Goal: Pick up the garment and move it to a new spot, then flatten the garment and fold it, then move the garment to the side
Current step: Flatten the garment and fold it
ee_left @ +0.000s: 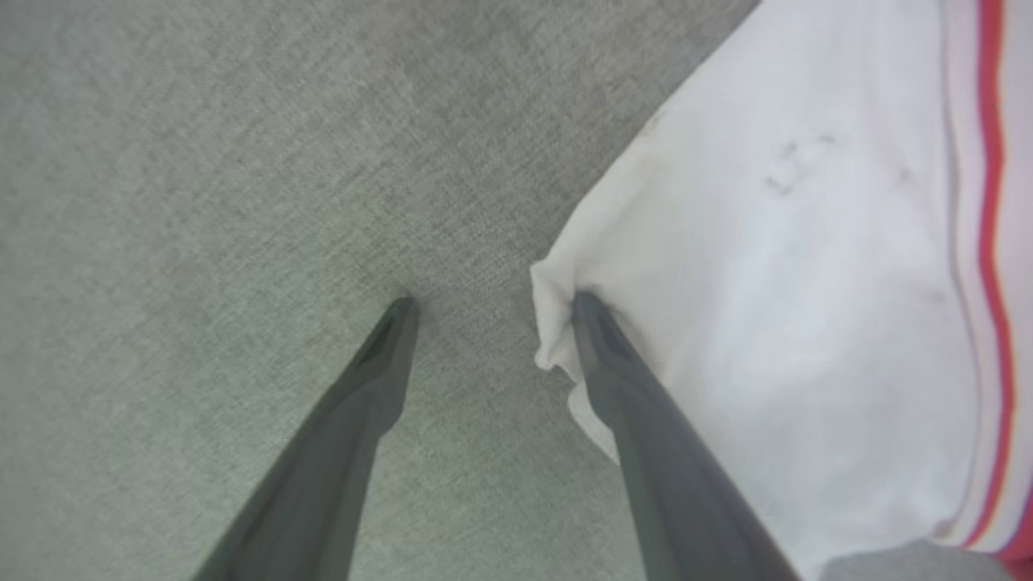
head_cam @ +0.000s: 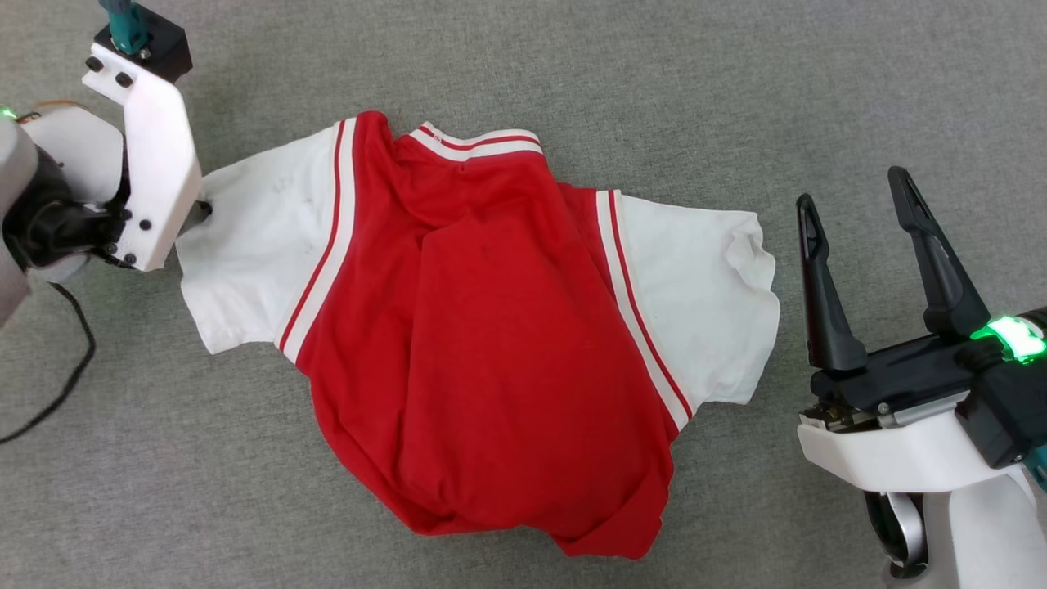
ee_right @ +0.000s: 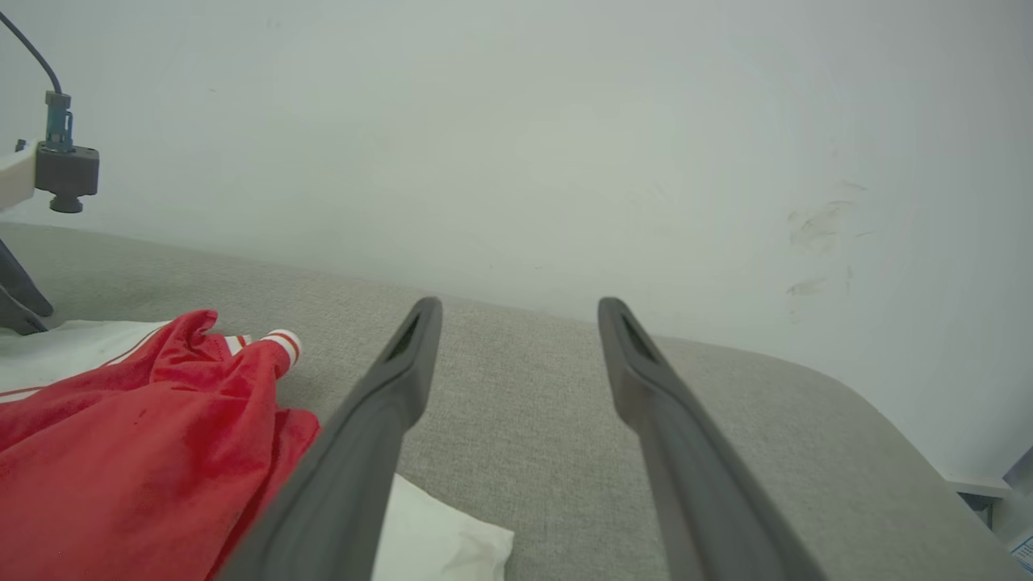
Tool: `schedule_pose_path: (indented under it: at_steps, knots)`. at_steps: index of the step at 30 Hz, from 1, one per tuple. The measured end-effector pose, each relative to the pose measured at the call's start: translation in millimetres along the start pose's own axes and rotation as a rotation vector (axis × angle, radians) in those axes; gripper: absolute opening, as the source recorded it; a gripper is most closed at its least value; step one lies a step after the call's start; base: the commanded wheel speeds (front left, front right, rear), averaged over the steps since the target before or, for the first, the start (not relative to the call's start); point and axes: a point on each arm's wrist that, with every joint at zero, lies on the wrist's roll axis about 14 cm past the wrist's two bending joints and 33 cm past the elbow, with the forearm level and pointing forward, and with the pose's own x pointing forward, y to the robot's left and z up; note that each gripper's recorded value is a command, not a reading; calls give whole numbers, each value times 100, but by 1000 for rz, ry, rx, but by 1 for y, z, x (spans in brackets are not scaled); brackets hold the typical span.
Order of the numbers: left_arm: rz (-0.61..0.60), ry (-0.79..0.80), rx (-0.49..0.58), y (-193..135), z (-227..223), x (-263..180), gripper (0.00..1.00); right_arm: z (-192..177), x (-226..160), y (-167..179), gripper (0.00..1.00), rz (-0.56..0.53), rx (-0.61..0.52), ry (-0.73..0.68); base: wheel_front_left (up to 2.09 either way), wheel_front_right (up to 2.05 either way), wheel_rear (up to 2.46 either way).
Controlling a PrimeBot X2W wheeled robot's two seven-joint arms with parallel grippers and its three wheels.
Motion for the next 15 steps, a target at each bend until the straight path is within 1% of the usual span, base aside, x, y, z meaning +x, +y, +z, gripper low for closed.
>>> schedule_pose_path:
  at_steps: [5,6,7,11,15]
  knots:
    - [-21,-7,-3,-7,1,6,100,-2,2,0,100,2,0,3,0,0,0]
    - [-21,-7,-3,-7,1,6,43,-2,3,1,100,3,-1,2,0,0,0]
    - [-22,-4,-2,-8,1,6,0,-2,3,1,100,4,-2,1,0,0,0]
    - [-31,-11,19,-14,2,3,0,0,4,2,100,8,-3,-4,0,0,0]
    - [-19,-57,22,-15,7,-8,0,5,3,2,100,7,-2,-16,0,0,0]
